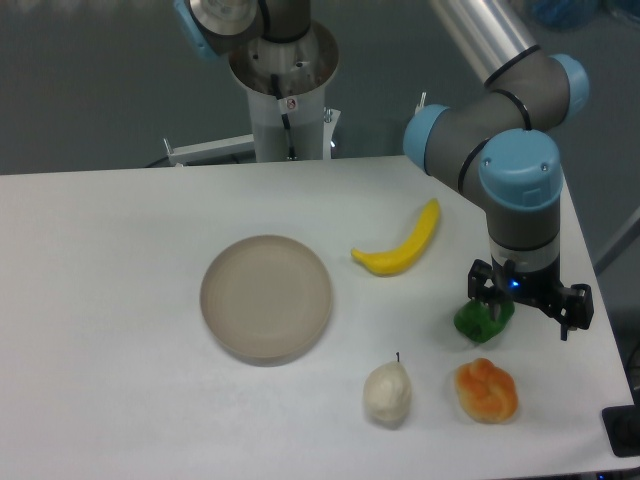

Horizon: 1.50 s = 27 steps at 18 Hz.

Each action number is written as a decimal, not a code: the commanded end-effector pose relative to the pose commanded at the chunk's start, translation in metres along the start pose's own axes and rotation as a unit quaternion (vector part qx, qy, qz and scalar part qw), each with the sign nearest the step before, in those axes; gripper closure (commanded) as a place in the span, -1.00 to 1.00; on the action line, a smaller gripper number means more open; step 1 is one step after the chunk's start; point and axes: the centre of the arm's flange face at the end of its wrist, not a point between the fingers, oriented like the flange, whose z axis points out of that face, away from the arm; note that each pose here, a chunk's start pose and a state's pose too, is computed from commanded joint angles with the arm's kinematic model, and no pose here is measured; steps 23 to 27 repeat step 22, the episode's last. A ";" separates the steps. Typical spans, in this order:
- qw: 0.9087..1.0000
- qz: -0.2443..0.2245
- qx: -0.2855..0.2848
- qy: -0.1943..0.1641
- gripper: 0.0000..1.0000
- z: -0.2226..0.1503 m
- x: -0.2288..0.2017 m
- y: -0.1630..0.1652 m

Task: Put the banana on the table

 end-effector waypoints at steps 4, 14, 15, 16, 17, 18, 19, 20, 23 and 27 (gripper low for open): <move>1.000 0.004 0.000 0.001 -1.00 -0.002 0.005 -0.003; 1.000 0.015 -0.019 -0.007 -1.00 0.005 0.011 -0.017; 1.000 0.016 -0.020 -0.006 -1.00 0.007 0.012 -0.017; 1.000 0.016 -0.019 -0.007 -1.00 0.008 0.012 -0.020; 1.000 0.017 -0.019 -0.007 -1.00 0.008 0.011 -0.022; 1.000 0.018 -0.019 -0.007 -1.00 0.010 0.012 -0.023; 1.000 0.018 -0.018 -0.006 -1.00 0.010 0.012 -0.024; 1.000 0.019 -0.018 -0.006 -1.00 0.010 0.013 -0.025; 1.000 0.019 -0.017 -0.007 -1.00 0.010 0.012 -0.026; 1.000 0.019 -0.017 -0.007 -1.00 0.010 0.012 -0.026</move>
